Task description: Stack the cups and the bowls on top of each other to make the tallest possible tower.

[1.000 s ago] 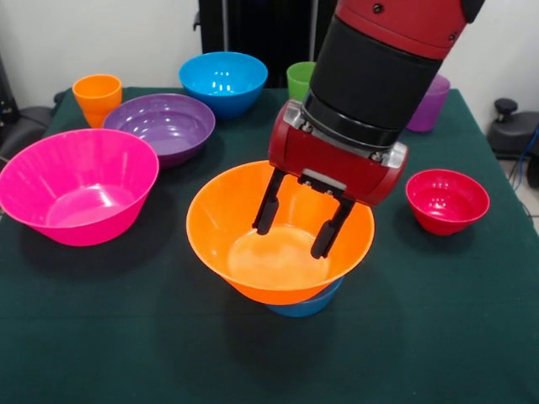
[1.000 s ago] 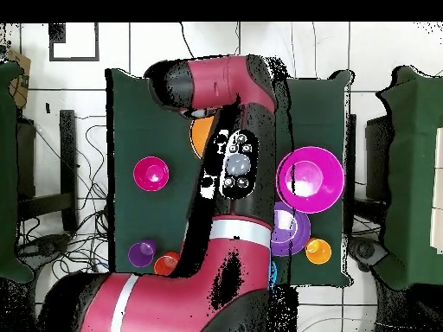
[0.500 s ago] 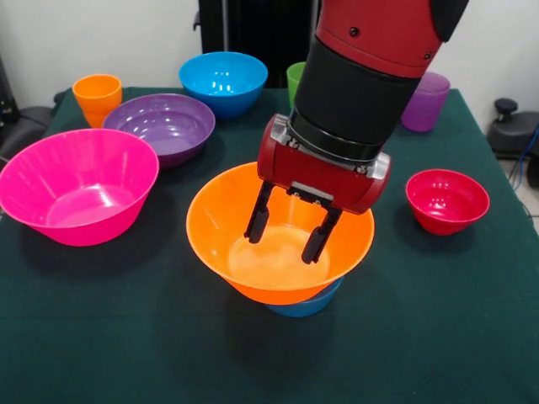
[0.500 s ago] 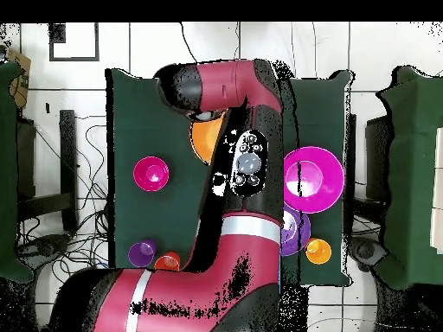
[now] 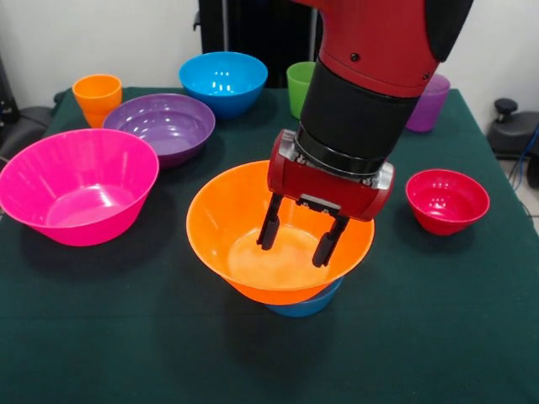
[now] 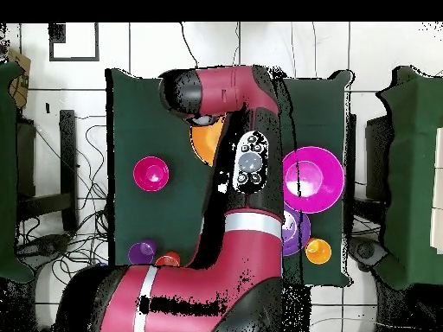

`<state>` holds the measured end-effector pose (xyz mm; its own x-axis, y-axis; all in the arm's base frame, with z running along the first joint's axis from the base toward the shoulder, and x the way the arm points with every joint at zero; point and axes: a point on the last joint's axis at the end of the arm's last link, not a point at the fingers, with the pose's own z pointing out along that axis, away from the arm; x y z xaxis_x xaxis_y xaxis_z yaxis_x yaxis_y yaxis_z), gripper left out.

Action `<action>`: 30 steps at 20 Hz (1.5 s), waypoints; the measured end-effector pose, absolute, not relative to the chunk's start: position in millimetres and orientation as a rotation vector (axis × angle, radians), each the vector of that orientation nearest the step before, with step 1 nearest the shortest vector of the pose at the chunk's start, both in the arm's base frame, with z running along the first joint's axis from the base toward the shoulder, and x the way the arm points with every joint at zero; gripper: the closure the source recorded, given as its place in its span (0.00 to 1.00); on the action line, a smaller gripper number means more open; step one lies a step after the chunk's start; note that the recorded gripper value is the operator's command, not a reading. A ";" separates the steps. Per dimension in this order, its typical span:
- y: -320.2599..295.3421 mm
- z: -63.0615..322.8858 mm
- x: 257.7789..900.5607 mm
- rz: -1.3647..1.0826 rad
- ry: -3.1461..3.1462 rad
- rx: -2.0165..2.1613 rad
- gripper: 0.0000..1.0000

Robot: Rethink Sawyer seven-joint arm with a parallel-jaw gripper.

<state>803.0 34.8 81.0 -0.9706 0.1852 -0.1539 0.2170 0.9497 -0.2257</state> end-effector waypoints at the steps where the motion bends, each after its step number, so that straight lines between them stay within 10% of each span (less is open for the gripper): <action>1: 36.4 77.9 801.5 -0.359 2.979 0.307 0.00; 30: 51.3 35.6 777.8 -0.266 3.074 0.307 0.00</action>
<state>777.8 51.3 35.6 -0.9796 0.1925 -0.0578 0.1996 0.9658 -0.1657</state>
